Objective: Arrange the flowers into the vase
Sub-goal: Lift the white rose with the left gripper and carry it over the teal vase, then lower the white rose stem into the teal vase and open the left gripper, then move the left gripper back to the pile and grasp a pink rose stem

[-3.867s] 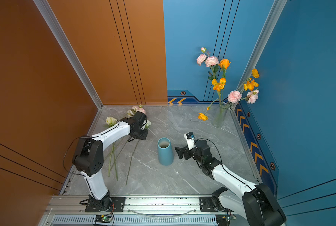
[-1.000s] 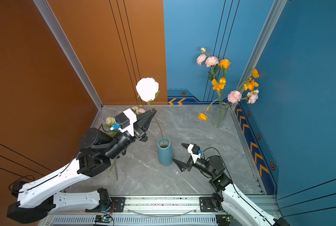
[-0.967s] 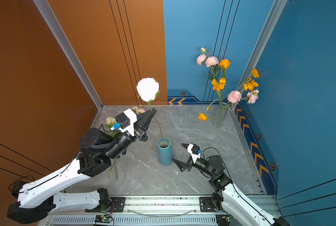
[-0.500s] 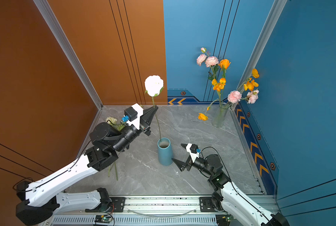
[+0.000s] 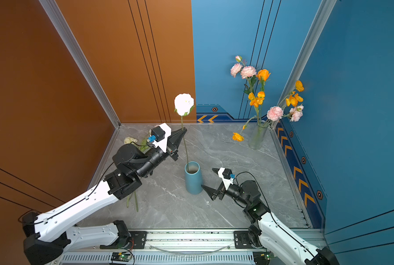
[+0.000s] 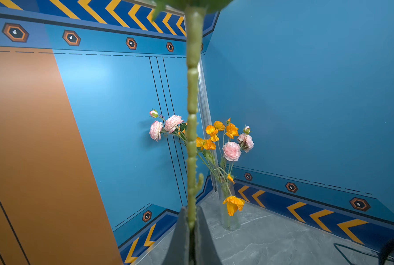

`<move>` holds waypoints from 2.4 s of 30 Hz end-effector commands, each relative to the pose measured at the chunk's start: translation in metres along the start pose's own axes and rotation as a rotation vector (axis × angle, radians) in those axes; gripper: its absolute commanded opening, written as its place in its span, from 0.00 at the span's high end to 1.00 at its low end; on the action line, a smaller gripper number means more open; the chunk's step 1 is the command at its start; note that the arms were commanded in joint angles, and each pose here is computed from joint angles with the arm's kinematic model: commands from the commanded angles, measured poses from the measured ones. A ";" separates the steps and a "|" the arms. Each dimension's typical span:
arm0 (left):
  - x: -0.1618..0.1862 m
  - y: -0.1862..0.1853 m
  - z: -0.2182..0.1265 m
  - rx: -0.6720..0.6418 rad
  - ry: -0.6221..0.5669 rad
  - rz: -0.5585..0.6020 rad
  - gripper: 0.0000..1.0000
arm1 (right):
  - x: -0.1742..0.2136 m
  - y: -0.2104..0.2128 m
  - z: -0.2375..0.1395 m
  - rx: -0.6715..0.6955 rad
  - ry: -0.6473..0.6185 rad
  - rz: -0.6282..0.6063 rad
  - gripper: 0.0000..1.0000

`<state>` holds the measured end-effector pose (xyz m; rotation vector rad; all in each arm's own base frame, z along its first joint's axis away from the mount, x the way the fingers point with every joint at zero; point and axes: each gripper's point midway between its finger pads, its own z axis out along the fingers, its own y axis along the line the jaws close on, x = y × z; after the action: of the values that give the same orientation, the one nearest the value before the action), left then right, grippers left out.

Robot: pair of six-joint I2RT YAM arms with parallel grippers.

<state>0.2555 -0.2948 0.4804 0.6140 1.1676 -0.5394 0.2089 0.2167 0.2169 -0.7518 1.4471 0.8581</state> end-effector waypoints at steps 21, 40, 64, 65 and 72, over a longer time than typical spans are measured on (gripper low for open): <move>0.153 -0.041 -0.002 0.089 0.288 -0.203 0.95 | -0.016 -0.001 0.000 0.007 -0.045 -0.020 0.00; 0.150 -0.037 -0.016 0.068 0.283 -0.209 0.53 | -0.015 -0.001 0.000 0.005 -0.042 -0.018 0.00; 0.330 0.215 -0.179 -0.726 1.272 -0.399 0.59 | -0.011 0.006 0.004 -0.021 -0.013 -0.036 0.00; 0.340 0.221 -0.180 -0.734 1.315 -0.389 0.60 | -0.012 0.006 0.004 -0.022 -0.015 -0.037 0.00; 0.391 0.235 -0.194 -0.707 1.497 -0.346 0.61 | -0.012 0.016 0.006 -0.072 -0.014 -0.051 0.00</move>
<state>0.4071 -0.0273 0.0974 0.0297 2.6937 0.1736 0.2021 0.2235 0.2176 -0.7923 1.4280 0.8703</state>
